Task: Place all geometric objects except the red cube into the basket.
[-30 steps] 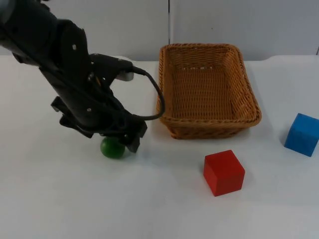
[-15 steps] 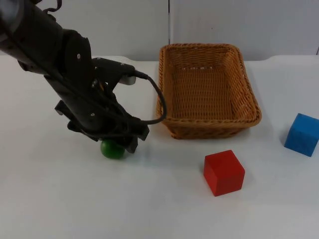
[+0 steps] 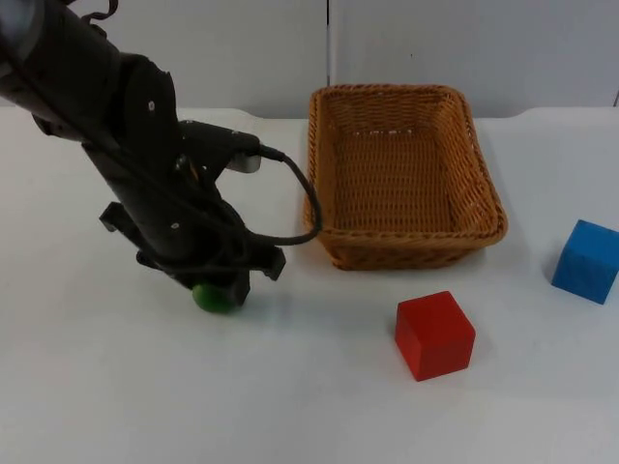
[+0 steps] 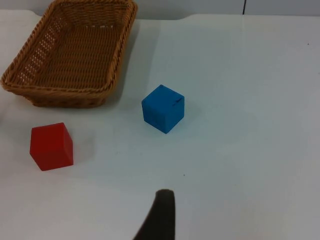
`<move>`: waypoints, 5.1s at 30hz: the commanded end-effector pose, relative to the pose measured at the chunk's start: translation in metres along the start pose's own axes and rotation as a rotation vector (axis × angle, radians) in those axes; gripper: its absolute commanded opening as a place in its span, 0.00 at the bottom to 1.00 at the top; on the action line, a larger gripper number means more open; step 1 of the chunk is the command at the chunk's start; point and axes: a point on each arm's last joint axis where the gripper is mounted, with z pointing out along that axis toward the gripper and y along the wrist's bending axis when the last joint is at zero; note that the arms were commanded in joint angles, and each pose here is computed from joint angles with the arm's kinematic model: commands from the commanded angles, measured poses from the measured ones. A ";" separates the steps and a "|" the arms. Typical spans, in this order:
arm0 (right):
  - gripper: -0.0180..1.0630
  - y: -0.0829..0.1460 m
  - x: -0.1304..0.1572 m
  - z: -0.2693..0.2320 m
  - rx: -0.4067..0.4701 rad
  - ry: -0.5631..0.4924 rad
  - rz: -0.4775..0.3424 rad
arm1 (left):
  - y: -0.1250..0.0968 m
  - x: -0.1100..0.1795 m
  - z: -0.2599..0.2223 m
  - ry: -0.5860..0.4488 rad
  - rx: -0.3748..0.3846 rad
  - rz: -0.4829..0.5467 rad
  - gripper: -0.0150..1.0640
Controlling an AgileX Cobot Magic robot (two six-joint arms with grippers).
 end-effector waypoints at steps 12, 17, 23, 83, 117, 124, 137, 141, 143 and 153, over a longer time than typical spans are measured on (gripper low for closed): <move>0.74 0.000 0.001 0.001 0.009 -0.005 -0.009 | -0.009 -0.025 -0.106 -0.255 0.025 0.018 0.01; 0.74 0.000 0.001 0.001 0.009 -0.005 -0.009 | -0.012 -0.037 -0.113 -0.288 0.045 0.039 0.01; 0.74 0.000 0.001 0.001 0.009 -0.005 -0.009 | -0.021 -0.072 -0.115 -0.326 0.081 0.068 0.01; 0.74 -0.001 0.001 0.001 0.015 -0.005 -0.012 | -0.060 -0.104 -0.202 -0.299 0.185 0.219 0.93; 0.74 0.000 -0.002 -0.001 0.009 -0.025 -0.013 | 0.048 0.152 -0.255 -0.422 0.009 -0.339 0.92; 0.74 0.001 -0.051 0.014 -0.002 -0.004 -0.011 | 0.039 0.168 -0.274 -0.496 -0.023 -0.300 0.92; 0.74 0.010 -0.122 0.132 -0.068 0.370 0.047 | 0.039 0.169 -0.280 -0.536 -0.054 -0.285 0.92; 0.74 0.011 -0.126 0.174 -0.072 0.491 0.017 | 0.039 0.169 -0.279 -0.534 -0.053 -0.285 0.92; 0.74 0.011 -0.128 0.198 -0.083 0.549 -0.022 | 0.039 0.169 -0.279 -0.534 -0.053 -0.285 0.92; 0.74 0.011 -0.141 0.282 -0.124 0.719 -0.173 | 0.039 0.170 -0.279 -0.530 -0.052 -0.285 0.92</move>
